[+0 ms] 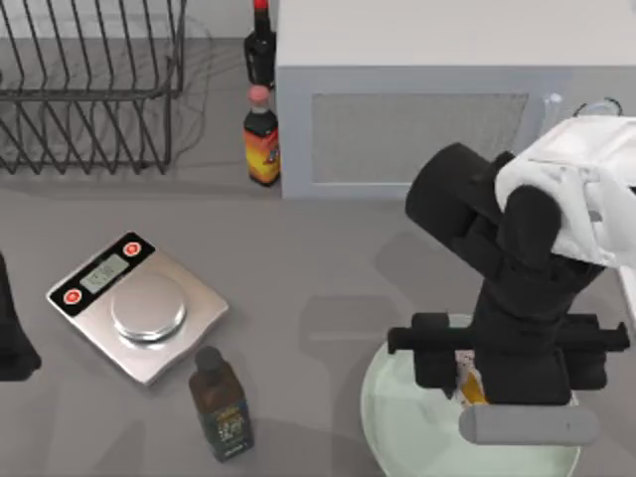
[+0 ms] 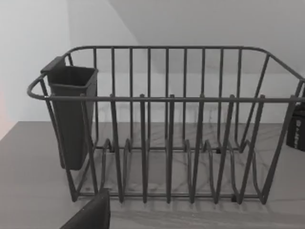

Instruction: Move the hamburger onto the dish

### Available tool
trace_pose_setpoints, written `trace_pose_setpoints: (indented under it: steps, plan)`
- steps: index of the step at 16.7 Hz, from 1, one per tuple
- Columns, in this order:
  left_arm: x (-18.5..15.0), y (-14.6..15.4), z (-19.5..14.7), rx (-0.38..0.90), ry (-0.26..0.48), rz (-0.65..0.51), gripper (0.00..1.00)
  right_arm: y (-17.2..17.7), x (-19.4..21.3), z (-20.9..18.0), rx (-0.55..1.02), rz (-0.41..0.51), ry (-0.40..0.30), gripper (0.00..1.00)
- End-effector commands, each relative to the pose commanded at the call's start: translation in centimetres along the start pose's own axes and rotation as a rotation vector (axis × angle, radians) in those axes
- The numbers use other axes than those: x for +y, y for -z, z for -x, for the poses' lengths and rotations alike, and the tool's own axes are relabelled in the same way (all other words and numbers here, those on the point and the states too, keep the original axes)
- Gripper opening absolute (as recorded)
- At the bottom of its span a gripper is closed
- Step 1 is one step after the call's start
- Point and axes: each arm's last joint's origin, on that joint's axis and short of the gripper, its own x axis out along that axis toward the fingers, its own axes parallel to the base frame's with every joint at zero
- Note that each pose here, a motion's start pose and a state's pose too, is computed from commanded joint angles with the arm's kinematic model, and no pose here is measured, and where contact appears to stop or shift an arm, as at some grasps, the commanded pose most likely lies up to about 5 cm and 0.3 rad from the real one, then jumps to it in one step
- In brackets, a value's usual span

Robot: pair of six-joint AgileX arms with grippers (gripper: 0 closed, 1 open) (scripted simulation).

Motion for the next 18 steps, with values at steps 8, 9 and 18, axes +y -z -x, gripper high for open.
trace_pose_setpoints:
  steps: [8, 9, 18]
  plan:
    - [0.0, 0.0, 0.0, 0.000, 0.000, 0.000, 1.00, 0.1, -0.1, -2.8, 0.000, 0.007, 0.000, 0.00]
    - [0.0, 0.0, 0.0, 0.000, 0.000, 0.000, 1.00, 0.1, -0.1, -2.8, 0.000, 0.007, 0.000, 0.08]
    - [0.0, 0.0, 0.0, 0.000, 0.000, 0.000, 1.00, 0.1, -0.1, -2.8, 0.000, 0.007, 0.000, 0.75]
